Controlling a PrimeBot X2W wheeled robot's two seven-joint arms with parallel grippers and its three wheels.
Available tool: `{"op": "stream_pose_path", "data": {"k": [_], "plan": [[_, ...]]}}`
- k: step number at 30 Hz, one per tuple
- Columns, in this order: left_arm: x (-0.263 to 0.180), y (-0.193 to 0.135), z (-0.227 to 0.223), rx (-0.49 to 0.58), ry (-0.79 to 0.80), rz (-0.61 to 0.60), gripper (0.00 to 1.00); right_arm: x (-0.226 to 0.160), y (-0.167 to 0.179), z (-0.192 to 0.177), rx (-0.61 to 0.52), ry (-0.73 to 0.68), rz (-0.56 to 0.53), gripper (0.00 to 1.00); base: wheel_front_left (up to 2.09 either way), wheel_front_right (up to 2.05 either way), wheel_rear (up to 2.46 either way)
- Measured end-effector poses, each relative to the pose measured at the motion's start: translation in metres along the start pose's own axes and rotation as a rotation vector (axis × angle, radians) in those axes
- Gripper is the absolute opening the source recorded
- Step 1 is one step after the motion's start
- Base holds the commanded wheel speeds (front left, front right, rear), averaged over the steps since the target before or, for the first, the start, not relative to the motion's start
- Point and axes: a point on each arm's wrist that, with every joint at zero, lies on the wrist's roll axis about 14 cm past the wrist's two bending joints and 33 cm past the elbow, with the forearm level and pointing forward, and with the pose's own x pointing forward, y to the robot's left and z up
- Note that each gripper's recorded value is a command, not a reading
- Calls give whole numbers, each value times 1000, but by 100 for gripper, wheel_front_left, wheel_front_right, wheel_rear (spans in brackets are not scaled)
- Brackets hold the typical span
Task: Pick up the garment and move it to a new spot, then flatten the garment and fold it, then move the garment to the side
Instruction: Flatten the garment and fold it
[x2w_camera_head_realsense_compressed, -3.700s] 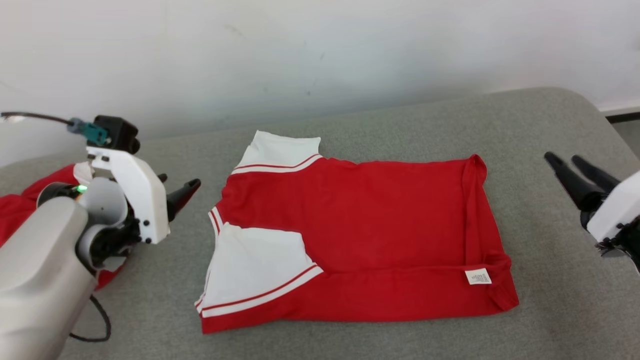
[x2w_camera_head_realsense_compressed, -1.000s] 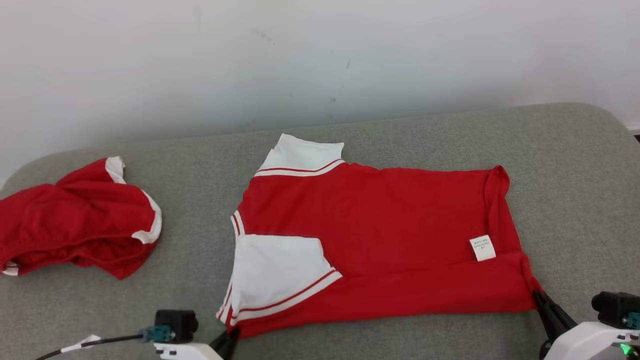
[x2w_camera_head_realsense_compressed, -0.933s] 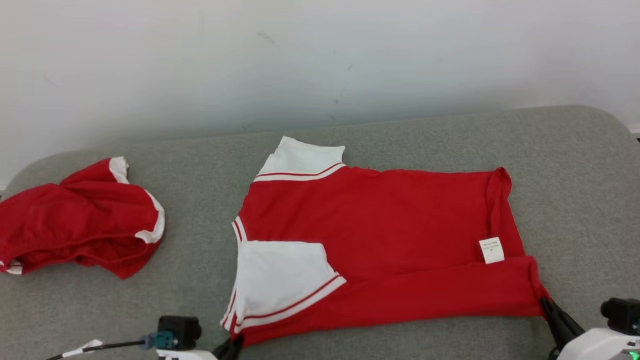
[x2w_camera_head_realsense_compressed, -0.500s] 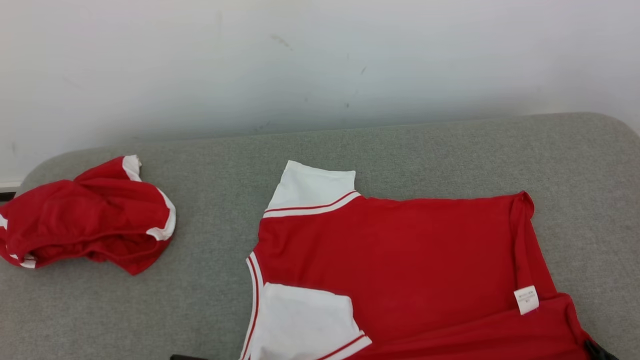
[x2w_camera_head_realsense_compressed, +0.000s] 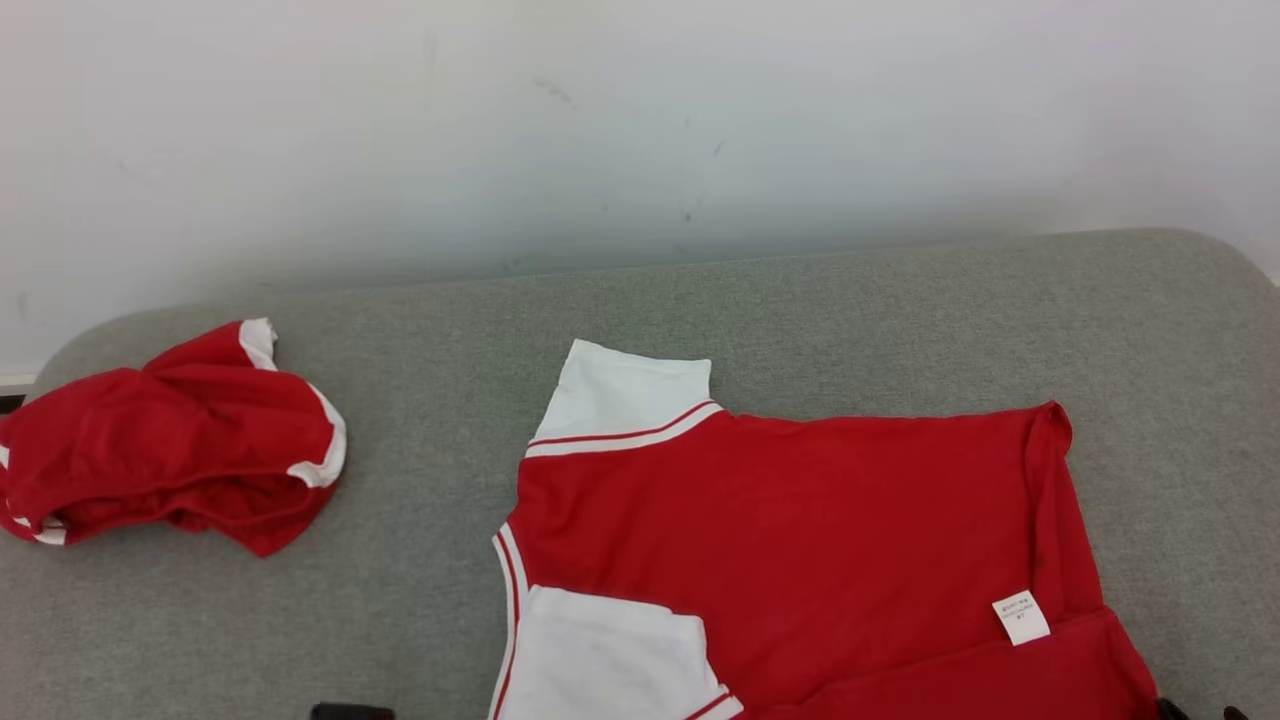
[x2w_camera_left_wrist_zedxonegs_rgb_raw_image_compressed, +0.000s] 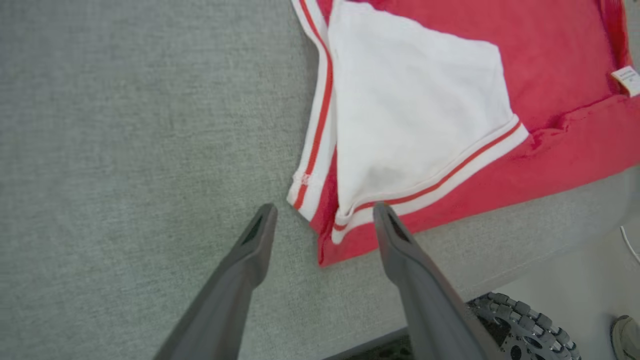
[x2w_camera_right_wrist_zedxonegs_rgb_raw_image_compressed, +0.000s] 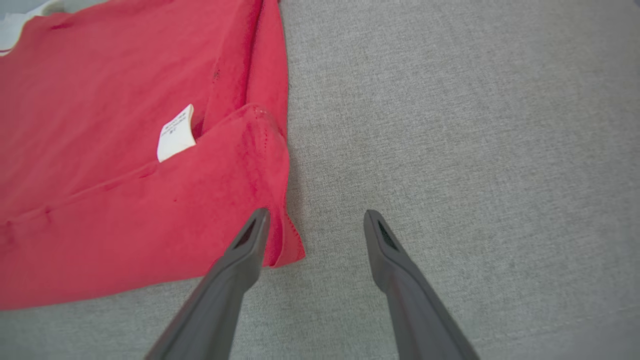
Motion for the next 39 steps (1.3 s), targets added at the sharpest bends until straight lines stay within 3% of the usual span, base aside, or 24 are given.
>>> {"op": "stream_pose_path", "data": {"k": [3, 8, 12, 16, 21, 30, 39], "plan": [[-2, 8, 19, -8, -51, 10, 100, -3, 0, 7, -6, -13, -1, 100, 0, 0, 0], [-3, 31, 79, 106, -173, 41, 100, -7, 0, 43, -16, -105, 5, 100, 0, 0, 0], [6, 27, 129, 173, -240, 0, 100, 1, 11, 93, -39, -235, 23, 100, 0, 0, 0], [29, 23, 172, 162, -267, -67, 100, 21, 28, 130, -49, -323, 45, 100, 0, 0, 0], [69, 29, 208, 192, -231, -104, 100, 58, 47, 144, -61, -301, 68, 100, 0, 0, 0], [150, 30, 226, 272, -58, -147, 100, 124, 53, 161, -55, -195, 66, 100, 0, 0, 0], [219, 28, 210, 291, 121, -170, 100, 180, 50, 131, -33, -3, 49, 100, 0, 0, 0]]}}
